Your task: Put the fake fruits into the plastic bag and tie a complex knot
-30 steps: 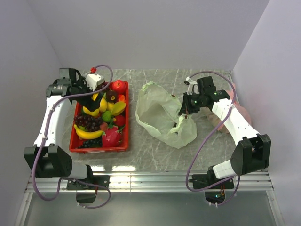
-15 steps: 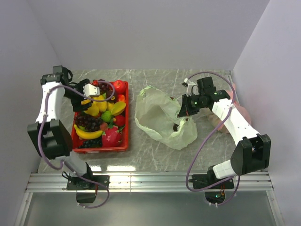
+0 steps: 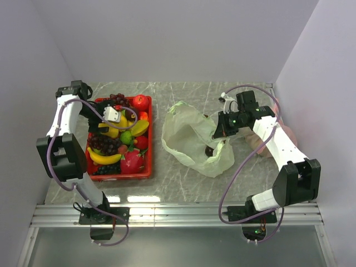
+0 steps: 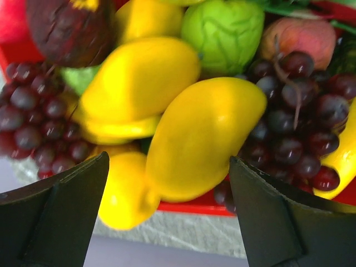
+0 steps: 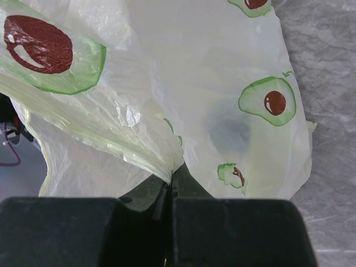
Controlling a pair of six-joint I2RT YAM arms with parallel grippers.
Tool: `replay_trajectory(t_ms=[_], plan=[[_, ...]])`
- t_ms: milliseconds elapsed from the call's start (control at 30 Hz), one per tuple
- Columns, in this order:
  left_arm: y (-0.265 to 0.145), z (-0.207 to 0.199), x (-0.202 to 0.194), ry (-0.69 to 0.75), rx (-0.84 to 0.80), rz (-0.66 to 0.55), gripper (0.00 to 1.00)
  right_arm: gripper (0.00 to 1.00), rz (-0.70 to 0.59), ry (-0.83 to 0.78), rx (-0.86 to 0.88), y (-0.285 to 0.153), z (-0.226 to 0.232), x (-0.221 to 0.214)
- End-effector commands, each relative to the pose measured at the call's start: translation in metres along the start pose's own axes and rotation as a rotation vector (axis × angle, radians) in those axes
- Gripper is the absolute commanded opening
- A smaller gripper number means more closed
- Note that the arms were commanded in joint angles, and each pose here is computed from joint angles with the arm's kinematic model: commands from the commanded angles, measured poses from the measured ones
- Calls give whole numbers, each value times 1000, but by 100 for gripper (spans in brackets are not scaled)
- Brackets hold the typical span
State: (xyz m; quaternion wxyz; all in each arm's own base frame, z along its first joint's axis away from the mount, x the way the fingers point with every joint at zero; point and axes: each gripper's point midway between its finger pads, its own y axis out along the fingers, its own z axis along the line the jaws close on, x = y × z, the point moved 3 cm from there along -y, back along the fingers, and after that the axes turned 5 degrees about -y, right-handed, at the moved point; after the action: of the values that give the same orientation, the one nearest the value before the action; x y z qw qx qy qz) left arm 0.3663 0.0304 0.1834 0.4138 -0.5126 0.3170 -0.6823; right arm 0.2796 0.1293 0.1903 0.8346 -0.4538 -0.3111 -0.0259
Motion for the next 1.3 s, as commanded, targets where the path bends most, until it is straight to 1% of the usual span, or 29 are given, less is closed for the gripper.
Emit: replay_trajectory(t_ms=[0,167,267,300,367,400,467,500,567,600,667,733,800,833,900,933,967,1000,1033,1100,1133,1200,1233,1267], plan=[[18,-12,8,42,-76,-42,94,0,-16,-13,12,-5,-1,10],[31,-12,9,15,-98,-59,89,0,-14,-9,22,-5,-1,11],[37,-13,8,7,-115,-55,82,0,-19,-12,23,-6,-1,11],[37,-14,8,4,-119,-54,76,0,-15,-10,23,-6,-1,10],[39,-17,8,1,-143,-52,69,0,-9,-9,27,-5,-1,10],[37,-19,9,-1,-151,-50,62,0,-8,-8,29,-5,-1,10],[34,-23,10,-5,-167,-49,59,0,-8,-10,30,-4,-1,9],[31,-23,12,-4,-165,-50,53,0,-8,-8,31,-4,-1,9],[21,-24,19,-11,-157,-52,47,0,-12,-13,28,-5,-1,9],[15,-21,25,-8,-131,-67,44,0,-12,-12,27,-5,-1,8],[-5,-20,41,38,-66,-84,40,0,-17,-11,20,-5,-2,8],[-25,-16,65,83,8,-130,36,0,-21,-8,18,-5,-2,7],[-37,-10,94,93,54,-181,35,0,-27,0,13,-4,-2,7],[-41,-9,110,52,65,-227,35,0,-29,13,10,-4,-2,6],[-46,-4,152,78,67,-311,34,0,-37,22,0,-2,-4,7],[-47,-5,173,79,59,-379,34,0,-38,36,-14,-1,-6,7],[-47,-10,202,68,26,-430,34,0,-40,39,-20,-1,-7,9],[-46,-13,218,59,7,-469,33,0,-39,42,-29,0,-9,9],[-44,-20,251,49,-28,-552,33,0,-32,46,-35,1,-11,8],[-39,-29,281,33,-72,-622,33,0,-34,71,-36,2,-11,10],[-37,-34,309,13,-95,-674,33,0,-27,82,-23,4,-10,10],[-30,-40,333,-26,-129,-731,35,0,-30,87,-16,4,-8,11],[-27,-45,343,-119,-176,-753,35,0,-31,87,-13,4,-8,11],[-23,-43,363,-89,-174,-814,36,0,-29,90,-2,6,-7,11]])
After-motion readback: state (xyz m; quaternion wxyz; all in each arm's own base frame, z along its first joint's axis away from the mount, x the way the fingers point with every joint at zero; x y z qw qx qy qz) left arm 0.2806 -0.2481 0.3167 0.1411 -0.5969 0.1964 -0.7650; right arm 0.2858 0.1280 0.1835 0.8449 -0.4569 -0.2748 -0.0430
